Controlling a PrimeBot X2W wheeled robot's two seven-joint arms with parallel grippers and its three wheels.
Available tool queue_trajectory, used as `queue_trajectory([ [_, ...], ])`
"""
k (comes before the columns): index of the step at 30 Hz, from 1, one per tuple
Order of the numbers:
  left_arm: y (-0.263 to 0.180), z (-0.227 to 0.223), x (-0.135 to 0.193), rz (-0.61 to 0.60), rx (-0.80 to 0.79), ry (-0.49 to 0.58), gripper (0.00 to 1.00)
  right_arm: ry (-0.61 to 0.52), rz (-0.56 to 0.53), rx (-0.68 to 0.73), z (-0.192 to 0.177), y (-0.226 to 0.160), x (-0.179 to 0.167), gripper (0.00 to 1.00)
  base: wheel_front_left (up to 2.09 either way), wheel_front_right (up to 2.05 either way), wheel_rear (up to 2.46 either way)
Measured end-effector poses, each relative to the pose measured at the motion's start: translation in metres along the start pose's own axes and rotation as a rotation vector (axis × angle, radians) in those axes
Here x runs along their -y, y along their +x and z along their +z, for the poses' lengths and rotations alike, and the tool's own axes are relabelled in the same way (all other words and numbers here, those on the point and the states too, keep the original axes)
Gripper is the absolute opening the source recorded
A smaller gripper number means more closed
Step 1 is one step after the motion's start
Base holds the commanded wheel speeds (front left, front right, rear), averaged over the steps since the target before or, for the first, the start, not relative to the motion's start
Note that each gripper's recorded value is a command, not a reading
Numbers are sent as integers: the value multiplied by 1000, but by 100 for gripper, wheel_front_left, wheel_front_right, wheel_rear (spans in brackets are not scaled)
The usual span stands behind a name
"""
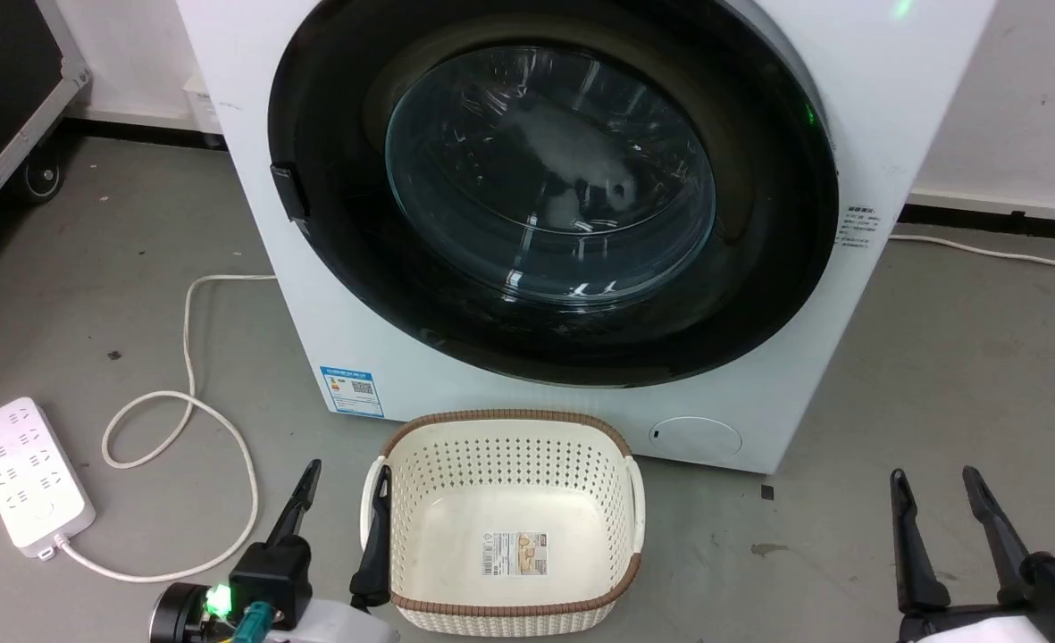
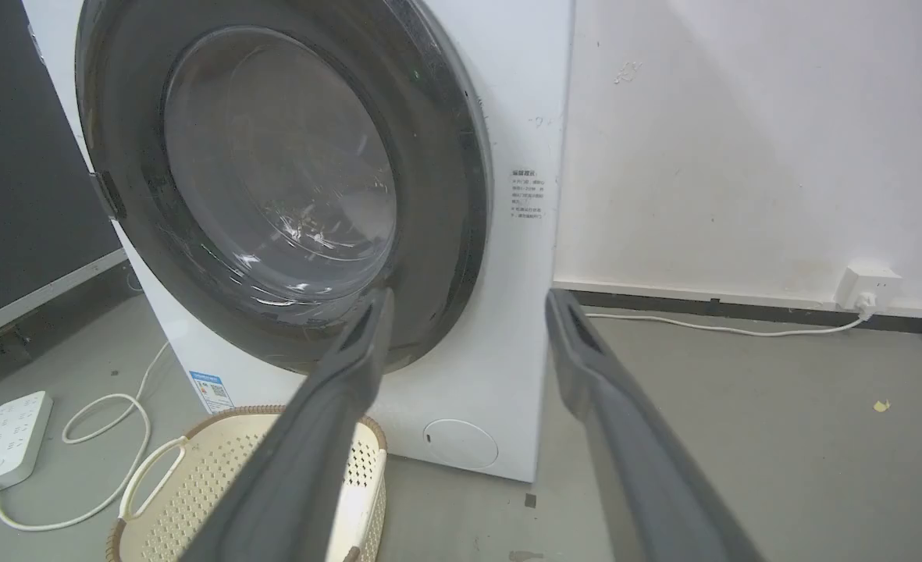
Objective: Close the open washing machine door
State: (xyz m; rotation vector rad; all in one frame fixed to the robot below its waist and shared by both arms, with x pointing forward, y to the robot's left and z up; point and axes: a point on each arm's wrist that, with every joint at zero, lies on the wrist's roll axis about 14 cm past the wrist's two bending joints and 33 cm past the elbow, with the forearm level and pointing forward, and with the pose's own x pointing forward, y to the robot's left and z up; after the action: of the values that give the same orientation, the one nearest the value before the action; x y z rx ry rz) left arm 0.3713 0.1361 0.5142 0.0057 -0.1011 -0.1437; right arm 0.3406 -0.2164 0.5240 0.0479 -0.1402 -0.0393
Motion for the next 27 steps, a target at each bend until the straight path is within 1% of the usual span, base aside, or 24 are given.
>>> queue_trajectory([
  [2, 0, 0, -2, 10, 0, -15, 100, 2, 8, -3, -1, 0, -3, 100, 0, 0, 0],
  [3, 0, 0, -2, 11, -1, -17, 0, 2, 10, -3, -1, 0, -4, 0, 0, 0, 0],
  [27, 1, 2, -8, 28, -17, -8, 0, -5, 36, -39, -6, 3, -12, 0, 0, 0, 0],
])
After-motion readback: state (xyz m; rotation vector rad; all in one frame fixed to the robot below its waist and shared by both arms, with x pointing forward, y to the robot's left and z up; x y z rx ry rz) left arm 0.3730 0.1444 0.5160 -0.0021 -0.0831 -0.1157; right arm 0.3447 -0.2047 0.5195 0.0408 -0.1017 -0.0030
